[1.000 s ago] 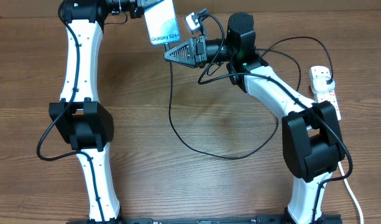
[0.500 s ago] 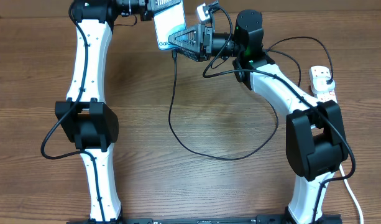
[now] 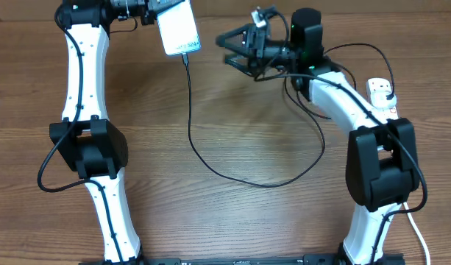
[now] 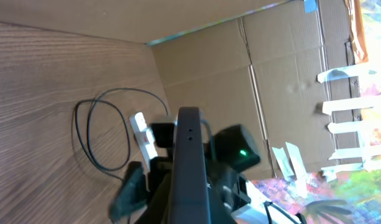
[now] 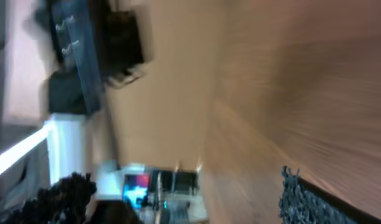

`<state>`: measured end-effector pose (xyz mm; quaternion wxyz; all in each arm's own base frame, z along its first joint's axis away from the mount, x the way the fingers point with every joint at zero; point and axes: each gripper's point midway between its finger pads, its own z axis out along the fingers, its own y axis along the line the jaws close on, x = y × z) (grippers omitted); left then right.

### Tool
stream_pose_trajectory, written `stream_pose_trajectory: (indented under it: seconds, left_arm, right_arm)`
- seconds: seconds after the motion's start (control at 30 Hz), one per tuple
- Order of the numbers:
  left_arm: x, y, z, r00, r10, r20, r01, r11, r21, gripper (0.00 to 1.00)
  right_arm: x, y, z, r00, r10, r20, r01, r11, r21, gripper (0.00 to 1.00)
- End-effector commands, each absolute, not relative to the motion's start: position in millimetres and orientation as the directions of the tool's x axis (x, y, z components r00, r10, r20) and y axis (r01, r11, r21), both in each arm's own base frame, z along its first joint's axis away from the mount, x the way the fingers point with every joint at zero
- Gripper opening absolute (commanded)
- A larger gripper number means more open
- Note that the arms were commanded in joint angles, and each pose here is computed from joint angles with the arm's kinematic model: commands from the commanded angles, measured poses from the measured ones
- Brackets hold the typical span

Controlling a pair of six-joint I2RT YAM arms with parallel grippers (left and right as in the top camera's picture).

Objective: Plug charger to phone and switch on socket
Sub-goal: 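Open the right gripper and pull it back from the phone, then lower the charging phone onto the table with the left gripper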

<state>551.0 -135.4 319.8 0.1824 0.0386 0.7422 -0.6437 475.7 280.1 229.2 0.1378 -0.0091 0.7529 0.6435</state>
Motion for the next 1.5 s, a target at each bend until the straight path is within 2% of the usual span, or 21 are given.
stream_pose_trajectory:
  seconds: [0.0,0.13,0.23,0.47,0.7,1.0,1.23,1.33,1.47]
  left_arm:
    - [538.3,-138.1,345.6,-0.911,-0.150,-0.384,0.364,0.145,-0.920,0.04]
    - [538.7,-140.5,344.9,-0.911,-0.150,-0.383,0.362,0.150,-0.920,0.04]
    - [542.9,-147.1,336.5,-0.917,-0.170,-0.360,0.328,0.189,-0.925,0.04]
    - [528.2,-184.3,287.8,-0.937,-0.113,-0.330,0.274,0.345,-0.898,0.04]
    - [492.6,-217.3,216.7,-0.978,0.014,-0.209,0.188,0.494,-0.849,0.04]
    - [470.9,-262.0,135.2,-0.991,0.099,-0.094,0.132,0.517,-0.846,0.04]
    - [467.9,-279.0,105.6,-0.995,0.085,-0.055,0.091,0.517,-0.851,0.04]
    - [474.6,-281.0,93.5,-1.000,0.025,-0.017,0.028,0.536,-0.843,0.04]
    - [484.4,-273.5,74.8,-0.999,-0.046,-0.023,-0.011,0.630,-0.776,0.04]
  right_arm:
    - [487.4,255.8,213.8,-0.936,0.228,-0.267,-0.192,0.304,0.933,1.00]
    - [484.2,223.0,162.9,-0.943,0.269,-0.194,-0.044,0.480,0.876,1.00]
    - [479.1,194.9,141.6,-0.934,0.302,-0.190,0.033,0.603,0.797,1.00]
    - [472.1,142.6,172.8,-0.864,0.350,-0.362,0.060,0.786,0.615,1.00]
    - [461.7,128.7,209.0,-0.822,0.339,-0.458,0.029,0.828,0.560,1.00]
    - [455.2,127.4,206.5,-0.833,0.338,-0.437,0.046,0.831,0.554,1.00]
    - [454.6,127.3,206.0,-0.835,0.338,-0.435,0.048,0.831,0.554,1.00]
    - [453.3,127.2,204.9,-0.838,0.337,-0.429,0.052,0.832,0.553,1.00]
    - [451.6,126.2,202.9,-0.842,0.338,-0.422,0.060,0.834,0.548,1.00]
